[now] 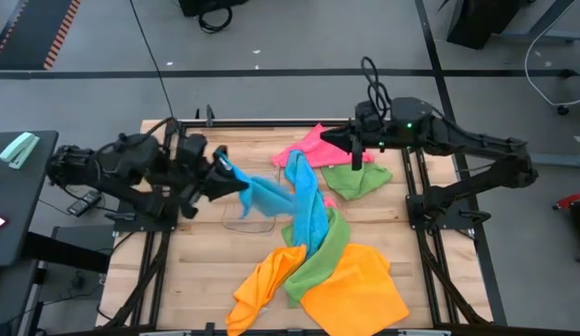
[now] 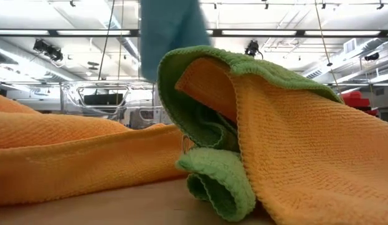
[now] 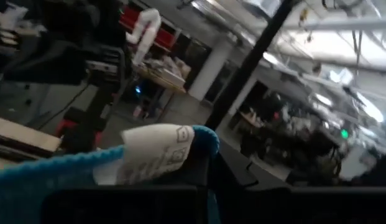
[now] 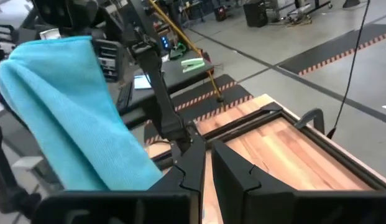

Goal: Fold microfiber towels
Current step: Fold the left blue towel

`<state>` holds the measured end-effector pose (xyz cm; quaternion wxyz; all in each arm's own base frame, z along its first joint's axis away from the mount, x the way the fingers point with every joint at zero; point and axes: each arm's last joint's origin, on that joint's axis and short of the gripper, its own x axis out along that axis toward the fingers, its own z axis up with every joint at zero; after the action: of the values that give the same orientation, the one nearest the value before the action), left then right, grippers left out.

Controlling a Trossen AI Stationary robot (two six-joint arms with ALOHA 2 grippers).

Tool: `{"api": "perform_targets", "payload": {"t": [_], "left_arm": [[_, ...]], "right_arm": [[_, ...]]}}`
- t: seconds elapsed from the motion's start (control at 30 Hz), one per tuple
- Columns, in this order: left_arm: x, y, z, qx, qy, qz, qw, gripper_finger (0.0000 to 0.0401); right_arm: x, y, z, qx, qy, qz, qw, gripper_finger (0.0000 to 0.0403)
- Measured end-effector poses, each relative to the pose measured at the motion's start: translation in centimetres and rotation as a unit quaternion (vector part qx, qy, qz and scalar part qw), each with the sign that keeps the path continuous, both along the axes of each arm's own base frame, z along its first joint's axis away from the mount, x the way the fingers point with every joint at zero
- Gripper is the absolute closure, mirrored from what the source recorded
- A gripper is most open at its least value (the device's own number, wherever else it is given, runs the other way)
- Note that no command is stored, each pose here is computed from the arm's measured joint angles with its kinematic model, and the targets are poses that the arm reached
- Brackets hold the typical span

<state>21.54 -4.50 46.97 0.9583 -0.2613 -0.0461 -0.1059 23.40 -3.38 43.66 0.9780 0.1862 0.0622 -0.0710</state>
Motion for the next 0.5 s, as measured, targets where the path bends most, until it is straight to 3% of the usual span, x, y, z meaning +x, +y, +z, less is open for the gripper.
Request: {"api": "perform_targets", "payload": {"t": [0.27,0.5], "left_arm": [[4.8,1.1,0.6,0.075,0.076,0.026,0.994,0.0379],[9.5,2.6,-0.1,0.087,0.108,0.047,0.989,0.0385]], "right_arm": [[-2.8,0.5,2.9,-0.024,0.057,0.013,0.998,0.0366],[-4.7,0.7,2.6,-0.016,0.104,0.015,0.994,0.0366]]}}
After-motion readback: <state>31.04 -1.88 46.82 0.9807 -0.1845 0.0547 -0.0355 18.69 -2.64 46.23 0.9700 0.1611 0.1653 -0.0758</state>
